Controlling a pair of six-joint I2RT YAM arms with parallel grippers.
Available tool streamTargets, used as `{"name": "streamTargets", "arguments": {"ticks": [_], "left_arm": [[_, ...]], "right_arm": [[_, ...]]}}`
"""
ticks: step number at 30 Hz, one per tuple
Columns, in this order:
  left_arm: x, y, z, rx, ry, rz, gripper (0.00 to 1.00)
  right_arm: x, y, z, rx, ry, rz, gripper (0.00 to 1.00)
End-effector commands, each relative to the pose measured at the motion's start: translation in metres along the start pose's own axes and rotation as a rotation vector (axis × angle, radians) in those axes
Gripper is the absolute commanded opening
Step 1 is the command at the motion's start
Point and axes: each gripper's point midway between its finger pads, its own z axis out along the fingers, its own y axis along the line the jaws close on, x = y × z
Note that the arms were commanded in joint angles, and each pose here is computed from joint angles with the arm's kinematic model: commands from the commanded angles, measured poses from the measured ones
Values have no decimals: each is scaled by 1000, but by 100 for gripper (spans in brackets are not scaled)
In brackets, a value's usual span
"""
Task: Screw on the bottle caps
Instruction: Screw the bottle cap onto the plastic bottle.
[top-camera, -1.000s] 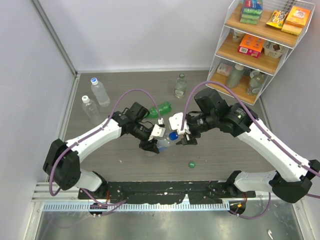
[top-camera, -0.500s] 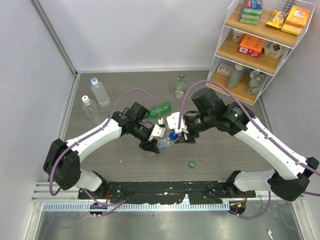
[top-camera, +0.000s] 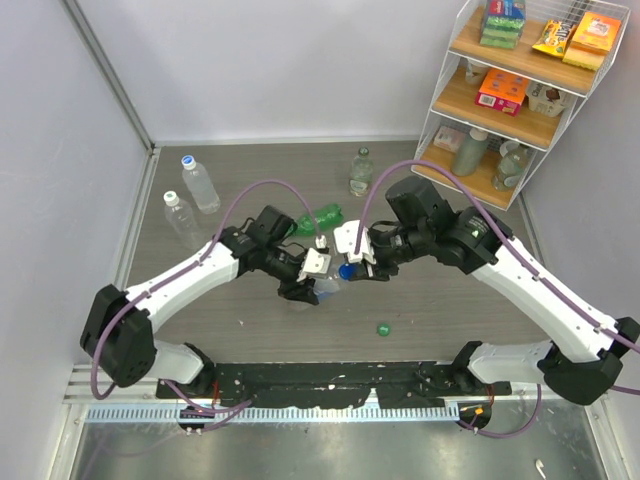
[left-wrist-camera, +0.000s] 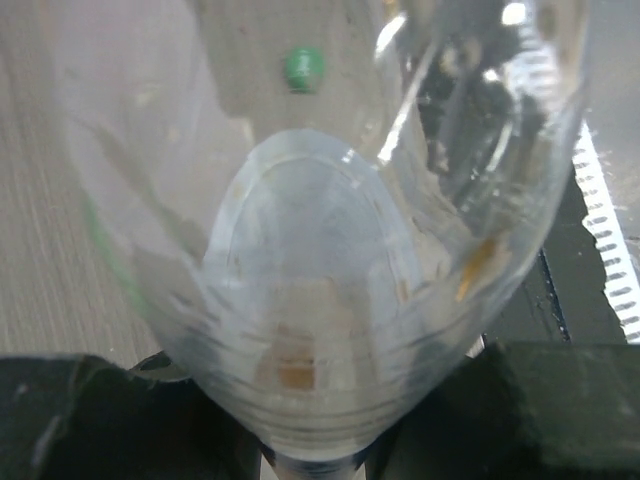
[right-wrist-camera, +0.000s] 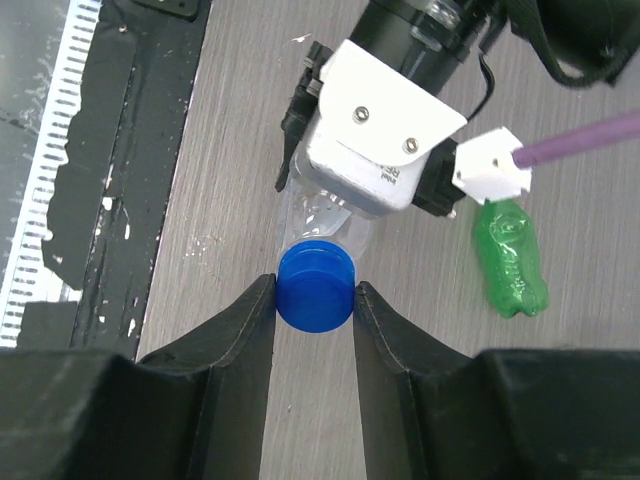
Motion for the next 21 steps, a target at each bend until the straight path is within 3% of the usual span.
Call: {"name": "streamTargets", "arguments": {"ticks": [1,7,10,16,21], "left_arm": [[-44,22,-17,-179,-121,88,2],[-69,35,-34,-436,-223,107,2],[-81,32,-33,-509,-207,131,3],[-85,65,-51,-908,-148,137,2],[-112,68,-57,-1016,-283,184,0]], "right_arm": [[0,-5,-2,89,-13,97,15],[1,-16,-1,211,-69,206,6],[1,-18,-3,249,-78,281,4],[5,-26,-2,327,-93,456,1],[11,-44,-1,463,-156,617,1]]}}
